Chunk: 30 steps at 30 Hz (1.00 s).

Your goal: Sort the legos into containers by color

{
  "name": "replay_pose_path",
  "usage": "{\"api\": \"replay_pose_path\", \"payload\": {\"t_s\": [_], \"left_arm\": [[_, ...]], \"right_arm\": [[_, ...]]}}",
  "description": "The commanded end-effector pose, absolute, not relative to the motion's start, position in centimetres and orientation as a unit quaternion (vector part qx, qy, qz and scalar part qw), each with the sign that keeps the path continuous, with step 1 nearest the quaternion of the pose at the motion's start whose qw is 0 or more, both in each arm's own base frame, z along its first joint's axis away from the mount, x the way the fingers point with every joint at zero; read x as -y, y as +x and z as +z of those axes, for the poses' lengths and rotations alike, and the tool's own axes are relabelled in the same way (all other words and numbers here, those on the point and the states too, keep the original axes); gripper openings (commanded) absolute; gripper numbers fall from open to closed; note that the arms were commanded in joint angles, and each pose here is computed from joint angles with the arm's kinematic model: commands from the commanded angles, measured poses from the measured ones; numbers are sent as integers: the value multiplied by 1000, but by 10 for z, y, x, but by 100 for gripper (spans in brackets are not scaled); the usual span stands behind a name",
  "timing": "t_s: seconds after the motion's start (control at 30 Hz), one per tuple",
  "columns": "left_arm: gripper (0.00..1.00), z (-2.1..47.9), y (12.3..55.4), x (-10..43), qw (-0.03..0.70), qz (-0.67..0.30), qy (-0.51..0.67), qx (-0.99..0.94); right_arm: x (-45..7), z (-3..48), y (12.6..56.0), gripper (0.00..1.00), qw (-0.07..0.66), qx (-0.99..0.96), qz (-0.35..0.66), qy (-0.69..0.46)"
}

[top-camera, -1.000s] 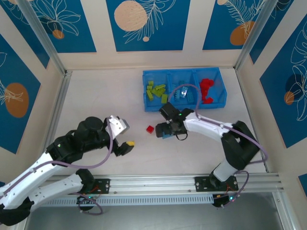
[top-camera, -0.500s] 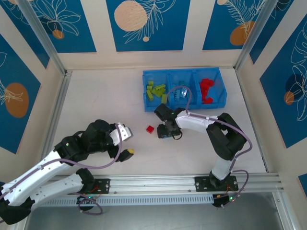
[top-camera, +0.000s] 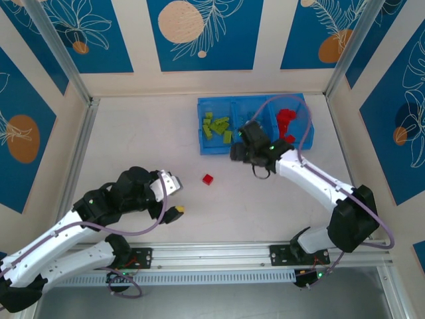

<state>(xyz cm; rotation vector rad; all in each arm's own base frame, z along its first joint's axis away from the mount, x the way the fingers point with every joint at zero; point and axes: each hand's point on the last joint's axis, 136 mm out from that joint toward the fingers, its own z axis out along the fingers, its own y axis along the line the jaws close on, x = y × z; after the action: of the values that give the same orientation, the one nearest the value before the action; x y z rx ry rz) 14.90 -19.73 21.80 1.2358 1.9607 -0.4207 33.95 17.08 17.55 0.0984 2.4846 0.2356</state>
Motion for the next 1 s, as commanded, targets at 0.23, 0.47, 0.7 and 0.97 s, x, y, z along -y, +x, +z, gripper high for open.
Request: {"api": "replay_pose_path", "payload": {"t_s": [0.23,0.47,0.7,0.97], "left_arm": [[100,216,150,190,395,-151,479,-769],[100,216,152,187,401,-147,473,-771],[100,208,168,167,401,-82,445,-797],[100,217,171,160,423,-76,429,-795]], "right_arm": [[-122,174,495,58,334,-936,46,97],[-120,203,522,94,315,-940,34,127],[-183,240,449,96,346,-928,132,36],[-284,184,322,93,310,-918,145,-202]]}}
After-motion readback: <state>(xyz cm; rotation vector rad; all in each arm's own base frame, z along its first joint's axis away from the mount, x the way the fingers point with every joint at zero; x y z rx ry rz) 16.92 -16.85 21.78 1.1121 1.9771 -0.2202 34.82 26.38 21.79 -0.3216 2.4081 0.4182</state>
